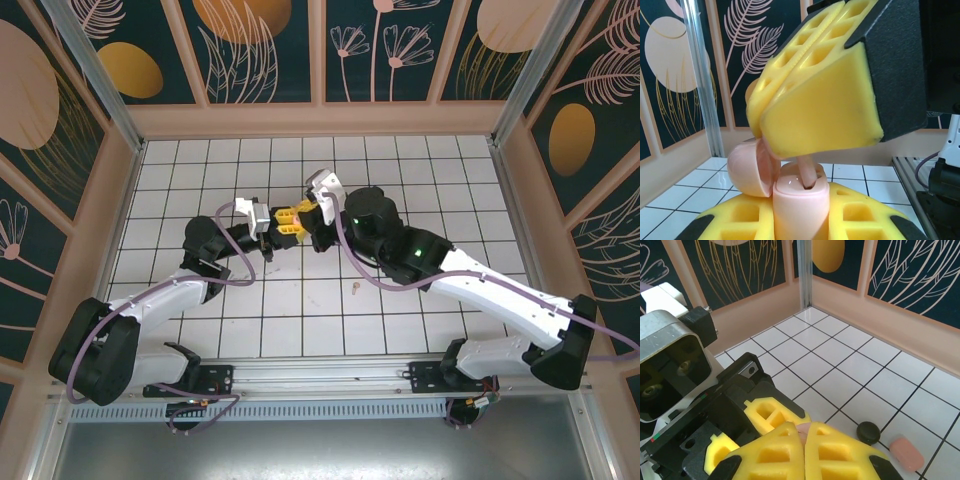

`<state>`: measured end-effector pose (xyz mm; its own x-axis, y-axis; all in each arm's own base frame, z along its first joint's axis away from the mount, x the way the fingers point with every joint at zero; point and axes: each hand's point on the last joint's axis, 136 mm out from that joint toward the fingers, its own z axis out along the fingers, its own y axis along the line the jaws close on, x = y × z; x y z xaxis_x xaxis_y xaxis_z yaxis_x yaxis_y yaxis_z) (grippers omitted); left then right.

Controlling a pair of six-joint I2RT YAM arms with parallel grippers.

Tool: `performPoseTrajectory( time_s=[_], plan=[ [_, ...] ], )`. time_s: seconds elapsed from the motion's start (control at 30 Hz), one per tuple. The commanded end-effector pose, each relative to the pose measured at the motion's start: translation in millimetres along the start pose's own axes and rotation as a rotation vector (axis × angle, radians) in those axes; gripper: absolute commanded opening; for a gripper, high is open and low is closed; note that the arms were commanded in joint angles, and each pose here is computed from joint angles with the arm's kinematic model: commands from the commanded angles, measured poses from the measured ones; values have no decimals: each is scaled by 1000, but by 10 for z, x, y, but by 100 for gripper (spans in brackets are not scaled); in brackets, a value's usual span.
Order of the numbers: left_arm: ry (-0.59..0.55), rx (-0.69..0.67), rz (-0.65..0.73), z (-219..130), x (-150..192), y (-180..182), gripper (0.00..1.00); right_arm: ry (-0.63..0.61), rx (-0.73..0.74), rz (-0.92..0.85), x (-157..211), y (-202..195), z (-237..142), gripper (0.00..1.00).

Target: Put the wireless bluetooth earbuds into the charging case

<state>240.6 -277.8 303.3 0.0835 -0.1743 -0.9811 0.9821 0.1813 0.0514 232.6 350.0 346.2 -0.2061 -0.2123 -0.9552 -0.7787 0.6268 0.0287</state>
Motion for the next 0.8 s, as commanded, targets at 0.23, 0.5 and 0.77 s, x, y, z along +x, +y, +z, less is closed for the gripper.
performPoseTrajectory(
  time_s=[0.23,0.5,0.77],
  plan=[
    [-115,25,154,21,-463,-102,0,210,-33,-57,593,145,171,7],
    [-121,29,164,8,-484,-127,0,180,20,-12,543,-37,57,7],
    [-129,33,172,-2,-521,-153,0,160,34,13,524,-112,-35,7]
  ],
)
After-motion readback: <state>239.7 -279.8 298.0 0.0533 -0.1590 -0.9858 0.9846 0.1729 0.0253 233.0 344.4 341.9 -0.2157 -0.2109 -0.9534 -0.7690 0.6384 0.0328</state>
